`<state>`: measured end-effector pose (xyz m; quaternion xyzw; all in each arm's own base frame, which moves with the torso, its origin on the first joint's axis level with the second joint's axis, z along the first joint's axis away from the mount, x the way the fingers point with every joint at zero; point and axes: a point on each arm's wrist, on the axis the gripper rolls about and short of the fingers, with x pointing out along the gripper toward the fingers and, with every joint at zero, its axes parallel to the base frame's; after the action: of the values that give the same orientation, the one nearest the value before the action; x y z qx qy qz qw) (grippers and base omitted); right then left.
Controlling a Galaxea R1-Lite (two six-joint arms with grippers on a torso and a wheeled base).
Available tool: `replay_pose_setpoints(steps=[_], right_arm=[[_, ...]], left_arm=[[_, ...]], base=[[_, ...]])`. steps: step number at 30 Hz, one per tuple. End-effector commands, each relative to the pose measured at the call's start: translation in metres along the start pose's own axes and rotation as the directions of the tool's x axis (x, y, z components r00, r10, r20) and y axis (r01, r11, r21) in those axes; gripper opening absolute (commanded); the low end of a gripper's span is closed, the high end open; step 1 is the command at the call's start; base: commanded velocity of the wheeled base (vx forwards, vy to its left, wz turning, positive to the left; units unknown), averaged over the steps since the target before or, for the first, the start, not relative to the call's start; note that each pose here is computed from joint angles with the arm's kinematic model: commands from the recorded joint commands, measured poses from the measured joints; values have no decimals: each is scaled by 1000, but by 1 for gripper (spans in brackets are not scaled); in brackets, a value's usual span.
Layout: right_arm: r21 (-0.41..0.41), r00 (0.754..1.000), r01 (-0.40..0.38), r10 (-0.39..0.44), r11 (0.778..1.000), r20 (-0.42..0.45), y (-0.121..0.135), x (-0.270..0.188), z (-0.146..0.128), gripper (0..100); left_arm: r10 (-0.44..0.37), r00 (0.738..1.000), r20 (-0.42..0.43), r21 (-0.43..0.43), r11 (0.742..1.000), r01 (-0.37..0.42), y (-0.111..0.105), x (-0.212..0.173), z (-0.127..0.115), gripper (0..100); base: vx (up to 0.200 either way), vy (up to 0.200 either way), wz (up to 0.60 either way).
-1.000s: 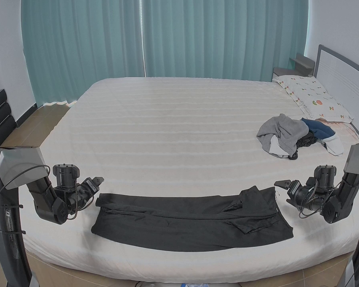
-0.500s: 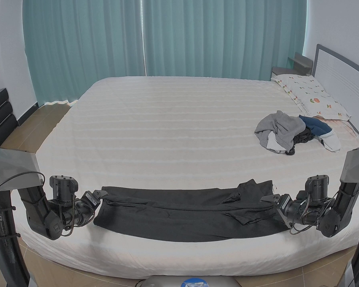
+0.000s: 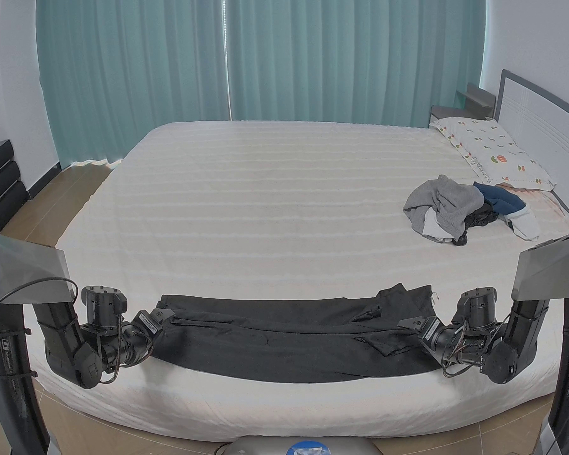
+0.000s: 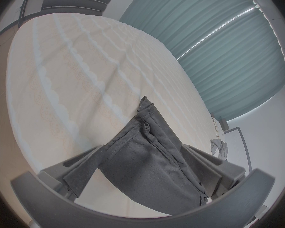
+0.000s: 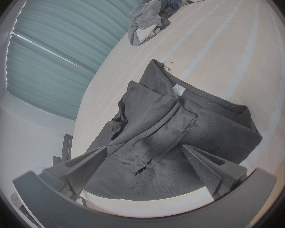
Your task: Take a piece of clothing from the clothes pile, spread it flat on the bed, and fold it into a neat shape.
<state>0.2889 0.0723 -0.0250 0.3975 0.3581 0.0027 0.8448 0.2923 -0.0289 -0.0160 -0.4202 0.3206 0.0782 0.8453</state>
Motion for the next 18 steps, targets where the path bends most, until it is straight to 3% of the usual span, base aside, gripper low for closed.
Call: replay_pose_setpoints(steps=[1, 18], right_arm=[[-4, 1000, 7, -7, 1000, -15, -1, 6, -5, 100], [-17, 1000, 14, -14, 1000, 10, 1, 17, -9, 100]], left_arm=[[11, 1000, -9, 0, 1000, -11, 3, 2, -2, 100], [14, 1000, -10, 3, 1000, -14, 3, 2, -3, 100]], base=[[0, 0, 0], [0, 0, 0]])
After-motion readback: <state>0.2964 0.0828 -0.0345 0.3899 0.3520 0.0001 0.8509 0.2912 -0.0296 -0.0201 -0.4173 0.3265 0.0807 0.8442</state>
